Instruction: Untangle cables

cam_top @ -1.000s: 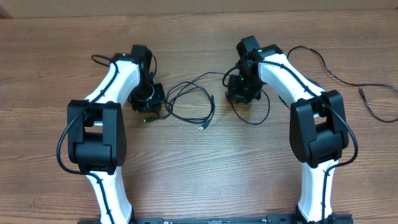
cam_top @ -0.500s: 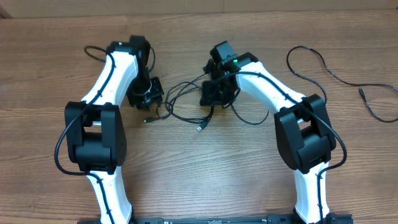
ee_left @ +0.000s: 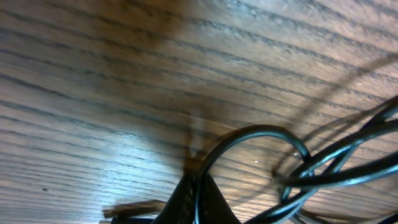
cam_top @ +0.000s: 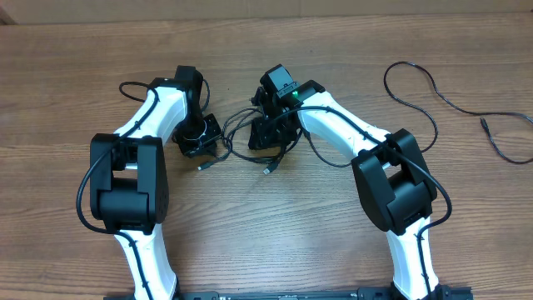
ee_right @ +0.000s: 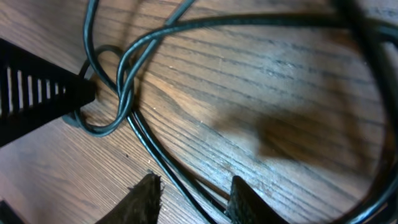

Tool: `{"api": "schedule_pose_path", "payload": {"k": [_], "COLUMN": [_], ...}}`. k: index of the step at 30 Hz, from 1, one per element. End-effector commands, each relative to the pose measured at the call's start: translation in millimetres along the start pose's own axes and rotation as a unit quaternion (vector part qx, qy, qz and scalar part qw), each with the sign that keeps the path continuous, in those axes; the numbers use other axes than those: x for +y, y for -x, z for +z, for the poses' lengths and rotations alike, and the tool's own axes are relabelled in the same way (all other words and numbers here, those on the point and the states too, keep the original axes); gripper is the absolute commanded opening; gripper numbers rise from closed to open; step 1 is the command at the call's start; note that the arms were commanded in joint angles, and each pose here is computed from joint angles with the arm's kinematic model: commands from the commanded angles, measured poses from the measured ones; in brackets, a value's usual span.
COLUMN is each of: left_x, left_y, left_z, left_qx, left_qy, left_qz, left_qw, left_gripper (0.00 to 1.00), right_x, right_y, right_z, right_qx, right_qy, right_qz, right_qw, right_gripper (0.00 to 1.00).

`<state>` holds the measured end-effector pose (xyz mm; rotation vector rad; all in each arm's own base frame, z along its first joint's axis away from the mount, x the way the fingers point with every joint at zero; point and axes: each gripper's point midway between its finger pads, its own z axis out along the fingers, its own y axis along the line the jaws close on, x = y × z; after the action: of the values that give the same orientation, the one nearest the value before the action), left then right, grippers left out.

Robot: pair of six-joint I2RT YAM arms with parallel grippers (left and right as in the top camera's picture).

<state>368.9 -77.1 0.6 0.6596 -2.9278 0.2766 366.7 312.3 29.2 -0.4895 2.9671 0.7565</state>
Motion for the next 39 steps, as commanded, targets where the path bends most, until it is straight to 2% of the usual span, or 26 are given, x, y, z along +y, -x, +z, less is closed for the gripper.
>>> {"api": "schedule_pose_path", "payload": {"k": [1,3,5,7,10,15,18,22,32,39], "left_x": [-3,-10,-19,-34,-51,-54,-55,-56,-68,-74], "left_y": [-12,-17,-23,-31,-40,-41,-40,-36,-31,-34], "left_z": [5,4,1,-5,-12,-14,-14,-13,-17,-21], "left_qx": [0.031,0.049,0.068,0.089,0.106,0.105,0.098,0.081,0.047,0.050], "left_qy": [-0.024,-0.049,-0.087,-0.138,-0.195,-0.208,-0.210,-0.216,-0.249,-0.271], "left_qz": [0.011,0.011,0.023,0.050,0.093,0.113,0.131,0.176,0.261,0.268], "left_qw": [0.999,0.998,0.994,0.985,0.971,0.966,0.964,0.957,0.931,0.923], "left_gripper": [0.04,0.04,0.04,0.04,0.04,0.04,0.04,0.04,0.04,0.04], "right_x": [15,28,31,29,36,42,40,17,-9,7], "right_y": [2,0,1,3,5,3,5,12,9,0], "right_z": [-1,-3,-5,-6,-9,-11,-11,-8,-8,-9], "right_qx": [0.006,0.014,0.018,0.019,0.025,0.033,0.030,0.003,-0.003,0.023], "right_qy": [0.039,0.077,0.089,0.091,0.117,0.134,0.129,0.076,0.016,0.057], "right_qz": [0.000,0.011,0.058,0.105,0.118,0.134,0.136,0.138,0.130,0.136], "right_qw": [0.999,0.997,0.994,0.990,0.986,0.981,0.982,0.987,0.991,0.989], "right_gripper": [0.37,0.37,0.37,0.37,0.36,0.36,0.32,0.27,0.27,0.27]}}
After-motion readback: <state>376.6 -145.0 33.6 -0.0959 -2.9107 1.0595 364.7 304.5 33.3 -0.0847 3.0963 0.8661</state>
